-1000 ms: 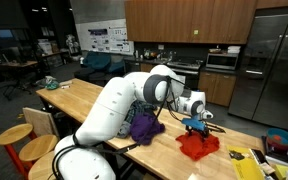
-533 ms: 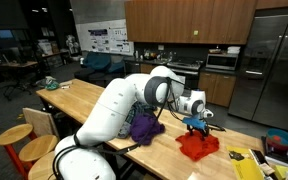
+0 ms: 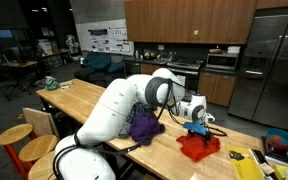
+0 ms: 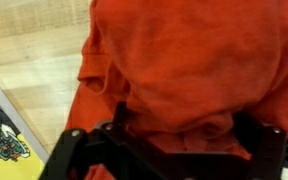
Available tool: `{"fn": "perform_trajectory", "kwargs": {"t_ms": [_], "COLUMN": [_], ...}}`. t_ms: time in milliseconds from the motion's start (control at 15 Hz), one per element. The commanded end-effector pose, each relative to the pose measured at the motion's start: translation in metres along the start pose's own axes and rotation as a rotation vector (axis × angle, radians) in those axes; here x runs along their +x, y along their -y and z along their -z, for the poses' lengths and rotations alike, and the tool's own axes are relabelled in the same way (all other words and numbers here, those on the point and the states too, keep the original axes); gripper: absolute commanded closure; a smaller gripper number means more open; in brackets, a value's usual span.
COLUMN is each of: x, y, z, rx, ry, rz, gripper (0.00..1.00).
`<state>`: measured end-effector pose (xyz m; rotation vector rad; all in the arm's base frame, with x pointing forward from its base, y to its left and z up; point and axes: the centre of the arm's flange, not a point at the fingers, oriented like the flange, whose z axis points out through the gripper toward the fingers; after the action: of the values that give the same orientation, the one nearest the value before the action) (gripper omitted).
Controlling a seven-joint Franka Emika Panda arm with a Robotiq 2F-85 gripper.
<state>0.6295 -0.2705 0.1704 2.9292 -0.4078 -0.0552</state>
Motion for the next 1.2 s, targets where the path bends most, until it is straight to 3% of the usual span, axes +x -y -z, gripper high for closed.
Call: {"fn": "perform_trajectory", "kwargs": {"t_ms": [0,133,733,1133], "x": [-0.0118,-0.0117,-0.011,-0.0091], "y": [-0.0046,-0.0048,-0.005,-0.0032], "z": [-0.0064,-0.0084,-0.0038,-0.0004], "rx": [-0.016,-0.014,-0.006,0.003], "ry": [-0.003,-0.003,-0.023,-0.038], "rz": [-0.013,-0.015,-0.014,-0.015], "gripper": [0.25,0.3,0.95,0.95]}}
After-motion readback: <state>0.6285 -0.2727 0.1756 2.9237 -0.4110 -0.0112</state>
